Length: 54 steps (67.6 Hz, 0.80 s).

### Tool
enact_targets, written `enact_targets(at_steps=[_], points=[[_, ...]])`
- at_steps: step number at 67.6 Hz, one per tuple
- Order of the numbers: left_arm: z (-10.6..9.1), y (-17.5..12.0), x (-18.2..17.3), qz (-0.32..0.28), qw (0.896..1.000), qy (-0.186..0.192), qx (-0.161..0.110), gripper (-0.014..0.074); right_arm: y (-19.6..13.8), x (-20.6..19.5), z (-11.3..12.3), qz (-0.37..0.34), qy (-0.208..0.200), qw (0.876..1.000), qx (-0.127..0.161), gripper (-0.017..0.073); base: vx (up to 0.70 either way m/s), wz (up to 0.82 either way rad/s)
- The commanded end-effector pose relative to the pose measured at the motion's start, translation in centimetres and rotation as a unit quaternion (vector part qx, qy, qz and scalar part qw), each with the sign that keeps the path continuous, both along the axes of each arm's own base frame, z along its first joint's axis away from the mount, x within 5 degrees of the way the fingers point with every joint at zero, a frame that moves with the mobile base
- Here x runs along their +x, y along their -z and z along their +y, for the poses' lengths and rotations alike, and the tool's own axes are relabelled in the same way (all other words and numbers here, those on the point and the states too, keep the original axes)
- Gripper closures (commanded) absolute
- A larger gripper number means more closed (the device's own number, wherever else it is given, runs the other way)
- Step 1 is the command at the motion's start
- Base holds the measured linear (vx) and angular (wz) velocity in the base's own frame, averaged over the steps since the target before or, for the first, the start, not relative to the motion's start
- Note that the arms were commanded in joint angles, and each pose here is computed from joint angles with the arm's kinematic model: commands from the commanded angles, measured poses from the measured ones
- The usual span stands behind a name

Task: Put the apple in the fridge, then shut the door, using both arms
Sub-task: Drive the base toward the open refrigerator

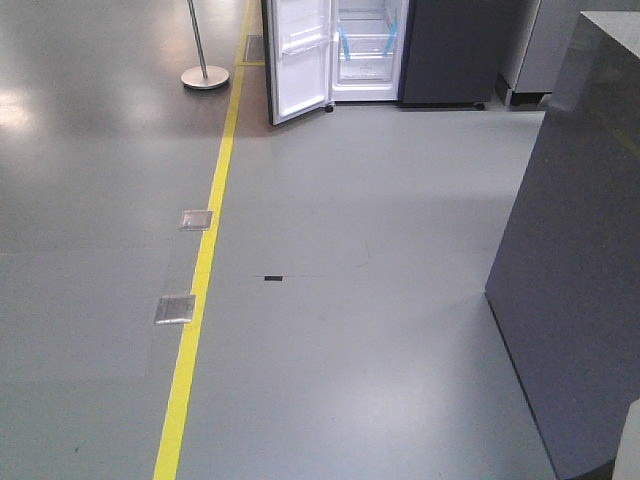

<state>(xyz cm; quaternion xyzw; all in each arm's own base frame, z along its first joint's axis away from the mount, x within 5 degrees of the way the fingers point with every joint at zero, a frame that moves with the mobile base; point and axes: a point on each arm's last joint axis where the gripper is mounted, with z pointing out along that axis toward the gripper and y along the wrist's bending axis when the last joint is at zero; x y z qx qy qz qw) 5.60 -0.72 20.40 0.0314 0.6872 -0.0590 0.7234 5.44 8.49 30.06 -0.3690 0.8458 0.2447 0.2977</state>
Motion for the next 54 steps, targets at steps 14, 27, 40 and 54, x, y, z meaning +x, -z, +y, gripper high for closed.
enact_targets(at_steps=[14, 27, 40, 54], points=[[0.01, -0.30, -0.11, -0.036, 0.999, 0.001, -0.008, 0.0600, -1.20, 0.24, 0.26, -0.025, 0.004, 0.999, 0.034, 0.0347, 0.29, -0.01], [0.01, -0.30, -0.11, -0.036, 0.999, 0.001, -0.008, 0.0600, -1.20, 0.24, 0.26, -0.025, 0.004, 0.999, 0.034, 0.0347, 0.29, -0.01], [0.01, -0.30, -0.11, -0.036, 0.999, 0.001, -0.008, 0.0600, -1.20, 0.24, 0.26, -0.025, 0.004, 0.999, 0.034, 0.0347, 0.28, 0.03], [0.01, -0.30, -0.11, -0.036, 0.999, 0.001, -0.008, 0.0600, -1.20, 0.24, 0.26, -0.025, 0.004, 0.999, 0.034, 0.0347, 0.27, 0.06]])
